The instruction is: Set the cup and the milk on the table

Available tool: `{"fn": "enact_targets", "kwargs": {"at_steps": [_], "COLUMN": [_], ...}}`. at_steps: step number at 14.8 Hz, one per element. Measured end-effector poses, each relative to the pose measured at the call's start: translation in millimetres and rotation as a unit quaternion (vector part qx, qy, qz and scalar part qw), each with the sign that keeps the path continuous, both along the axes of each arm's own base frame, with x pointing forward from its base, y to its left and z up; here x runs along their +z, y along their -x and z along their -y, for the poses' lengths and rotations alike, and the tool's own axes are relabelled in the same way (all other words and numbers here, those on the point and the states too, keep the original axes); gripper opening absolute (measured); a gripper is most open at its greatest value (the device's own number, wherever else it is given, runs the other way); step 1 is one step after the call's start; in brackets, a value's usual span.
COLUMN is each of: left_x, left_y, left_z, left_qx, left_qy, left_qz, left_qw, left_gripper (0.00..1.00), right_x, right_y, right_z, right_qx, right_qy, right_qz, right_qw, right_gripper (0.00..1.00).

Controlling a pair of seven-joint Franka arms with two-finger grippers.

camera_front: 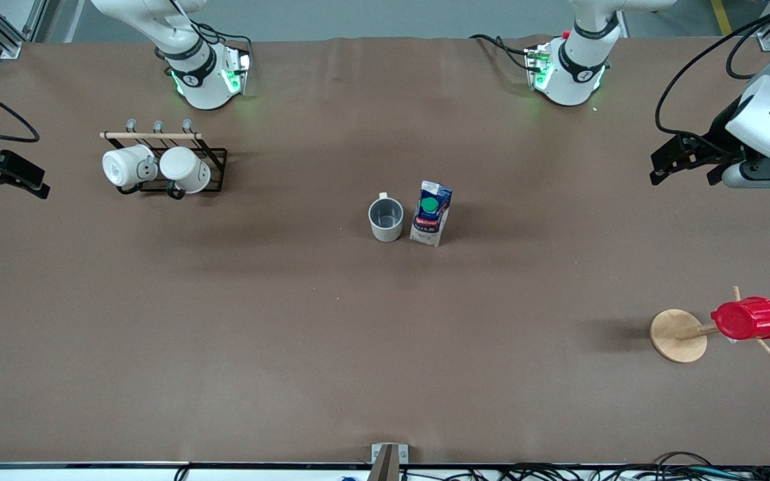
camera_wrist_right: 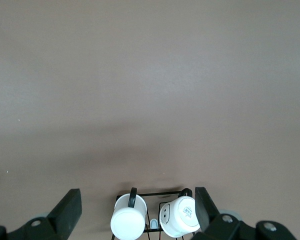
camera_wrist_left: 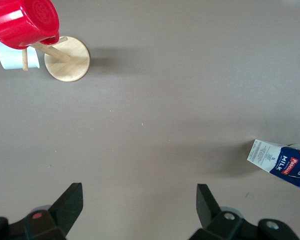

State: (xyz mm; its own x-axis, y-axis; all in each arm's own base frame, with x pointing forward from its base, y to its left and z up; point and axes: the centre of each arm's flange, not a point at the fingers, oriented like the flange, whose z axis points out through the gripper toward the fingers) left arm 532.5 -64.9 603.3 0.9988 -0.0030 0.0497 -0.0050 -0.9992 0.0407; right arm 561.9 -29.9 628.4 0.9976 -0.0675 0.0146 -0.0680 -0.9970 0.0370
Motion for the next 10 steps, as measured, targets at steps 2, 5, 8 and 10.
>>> {"fn": "enact_targets", "kwargs": {"at_steps": [2, 5, 8, 10], "left_x": [1, 3, 7, 9], "left_y": [0, -2, -6, -11], "left_z": [0, -1, -2, -1], "left_qx": [0.0, 0.0, -0.001, -0.001], "left_qy": [0.0, -0.004, -0.012, -0.013], "left_qz": [0.001, 0.003, 0.0, -0.004], "left_qw": [1.0, 1.0, 1.0, 1.0], "left_gripper": [1.0, 1.0, 0.99, 0.99], "right_x": [0, 0, 0, 0], "right_y": [0, 0, 0, 0], "right_z": [0, 0, 0, 0], "right_qx": [0.0, 0.0, 0.0, 0.0], "right_qy": [0.0, 0.0, 0.0, 0.0], "right_qz": [0.0, 0.0, 0.0, 0.0], "right_qw": [1.0, 1.0, 1.0, 1.0], "right_gripper": [1.0, 1.0, 1.0, 1.0]}}
